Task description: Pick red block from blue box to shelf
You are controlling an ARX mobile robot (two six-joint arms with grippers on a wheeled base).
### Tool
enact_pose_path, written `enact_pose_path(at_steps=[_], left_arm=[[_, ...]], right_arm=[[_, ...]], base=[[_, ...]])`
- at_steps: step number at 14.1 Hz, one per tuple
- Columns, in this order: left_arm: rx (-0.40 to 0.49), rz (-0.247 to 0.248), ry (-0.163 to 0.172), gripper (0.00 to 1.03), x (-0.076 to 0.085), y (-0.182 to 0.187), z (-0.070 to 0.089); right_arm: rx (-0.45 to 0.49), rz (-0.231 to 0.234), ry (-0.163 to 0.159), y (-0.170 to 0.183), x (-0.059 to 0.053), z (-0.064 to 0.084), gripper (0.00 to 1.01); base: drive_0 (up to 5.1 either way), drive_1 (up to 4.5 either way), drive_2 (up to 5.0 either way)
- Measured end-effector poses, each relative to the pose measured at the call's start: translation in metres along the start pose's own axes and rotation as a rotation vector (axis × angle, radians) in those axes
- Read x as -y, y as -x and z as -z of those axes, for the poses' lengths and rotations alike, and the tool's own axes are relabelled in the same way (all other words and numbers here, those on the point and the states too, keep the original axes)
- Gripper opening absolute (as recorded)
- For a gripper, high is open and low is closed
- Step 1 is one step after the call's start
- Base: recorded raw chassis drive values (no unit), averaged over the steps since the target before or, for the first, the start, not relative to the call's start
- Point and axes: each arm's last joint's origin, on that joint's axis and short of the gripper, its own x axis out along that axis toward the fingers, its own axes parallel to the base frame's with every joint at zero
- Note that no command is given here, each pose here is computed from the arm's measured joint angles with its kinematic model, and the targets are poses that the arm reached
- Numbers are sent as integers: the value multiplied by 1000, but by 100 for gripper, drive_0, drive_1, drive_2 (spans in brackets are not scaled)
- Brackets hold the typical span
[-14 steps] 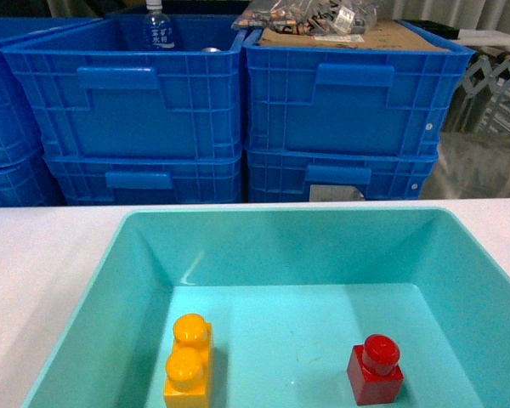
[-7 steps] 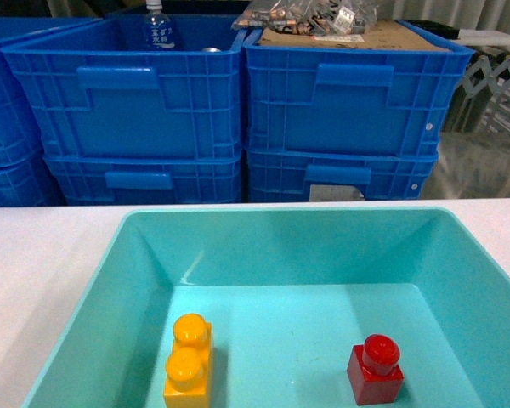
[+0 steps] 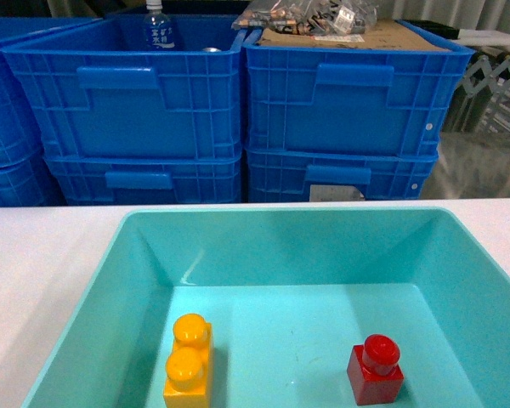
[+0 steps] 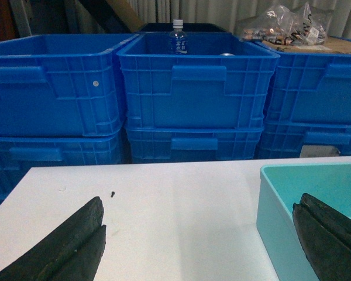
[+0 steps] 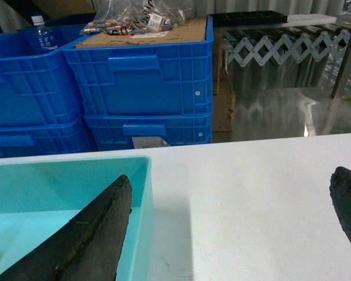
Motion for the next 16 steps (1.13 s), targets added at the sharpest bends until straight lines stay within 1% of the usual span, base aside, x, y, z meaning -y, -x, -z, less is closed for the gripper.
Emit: enact_pose_path(at_steps=[16], left_arm=[[0, 0, 0, 98, 0, 0, 0]], right_arm=[[0, 0, 0, 0, 0, 0, 98]], base=[[0, 0, 0]])
